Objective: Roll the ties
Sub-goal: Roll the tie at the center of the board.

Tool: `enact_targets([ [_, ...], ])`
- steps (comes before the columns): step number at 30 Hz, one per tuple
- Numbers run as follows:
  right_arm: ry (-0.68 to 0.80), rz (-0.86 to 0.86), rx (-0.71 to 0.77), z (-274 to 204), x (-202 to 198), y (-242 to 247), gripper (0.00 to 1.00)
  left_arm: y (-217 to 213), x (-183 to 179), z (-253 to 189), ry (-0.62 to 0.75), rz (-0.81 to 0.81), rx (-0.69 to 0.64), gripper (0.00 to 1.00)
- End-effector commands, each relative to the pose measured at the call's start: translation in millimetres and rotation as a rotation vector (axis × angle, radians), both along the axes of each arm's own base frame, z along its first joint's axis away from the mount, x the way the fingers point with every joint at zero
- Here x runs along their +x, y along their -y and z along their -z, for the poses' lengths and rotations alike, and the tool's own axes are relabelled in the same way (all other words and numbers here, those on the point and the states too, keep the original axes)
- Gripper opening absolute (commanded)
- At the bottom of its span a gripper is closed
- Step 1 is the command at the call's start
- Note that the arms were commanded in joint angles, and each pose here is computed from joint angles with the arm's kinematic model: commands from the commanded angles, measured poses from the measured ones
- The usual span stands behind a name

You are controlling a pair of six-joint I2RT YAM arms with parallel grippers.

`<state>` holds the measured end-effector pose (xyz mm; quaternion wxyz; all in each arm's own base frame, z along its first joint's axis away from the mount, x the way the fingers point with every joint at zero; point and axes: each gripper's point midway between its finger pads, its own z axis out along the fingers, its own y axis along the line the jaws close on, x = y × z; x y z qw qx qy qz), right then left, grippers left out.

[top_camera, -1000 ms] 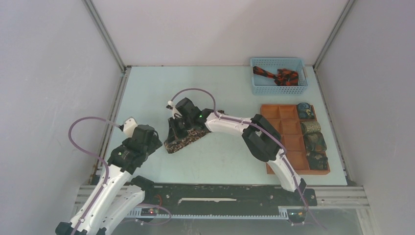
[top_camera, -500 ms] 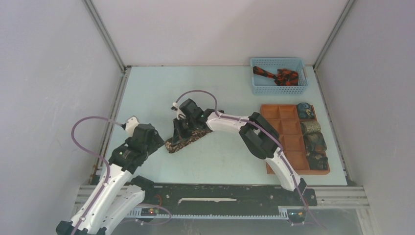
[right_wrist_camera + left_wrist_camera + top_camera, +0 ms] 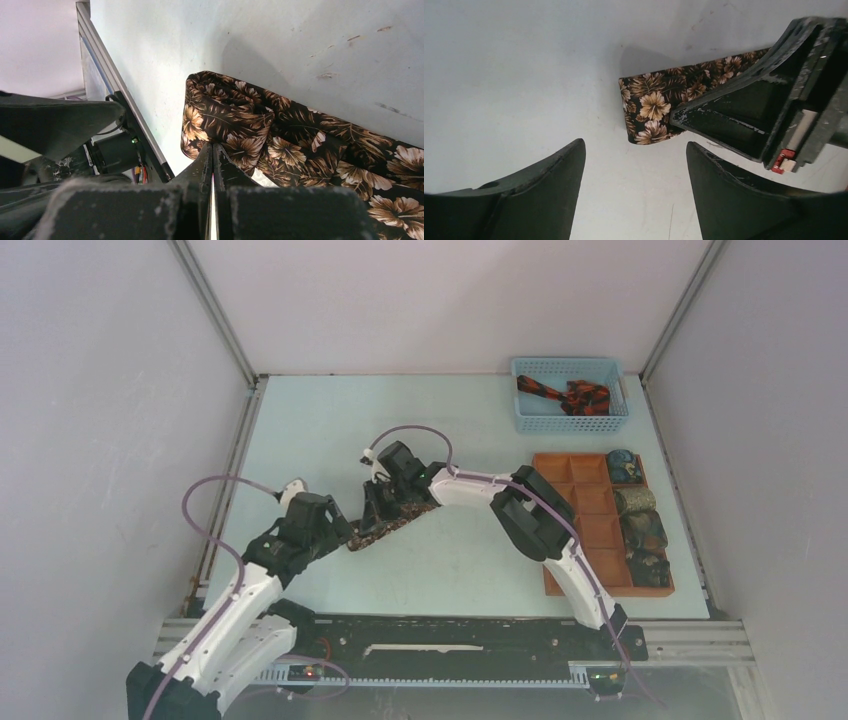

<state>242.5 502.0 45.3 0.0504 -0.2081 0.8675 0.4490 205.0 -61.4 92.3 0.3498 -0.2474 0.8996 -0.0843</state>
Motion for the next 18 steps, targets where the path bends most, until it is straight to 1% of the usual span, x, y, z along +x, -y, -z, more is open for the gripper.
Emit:
enact_targets([
  [1, 0.042, 0.008, 0.014, -12, 6, 6, 0.00, 20, 13, 5, 0.030, 0.061, -0.075, 0.79],
  [10, 0.029, 0.011, 0.009, -4, 6, 13, 0.00, 28, 17, 29, 0.026, 0.061, -0.189, 0.78],
  [15, 0.028, 0.015, 0.008, -3, 8, 16, 0.00, 25, 22, 39, 0.035, 0.044, -0.215, 0.77],
  [18, 0.028, 0.016, 0.009, -3, 8, 16, 0.00, 30, 23, 41, 0.030, 0.066, -0.242, 0.77],
])
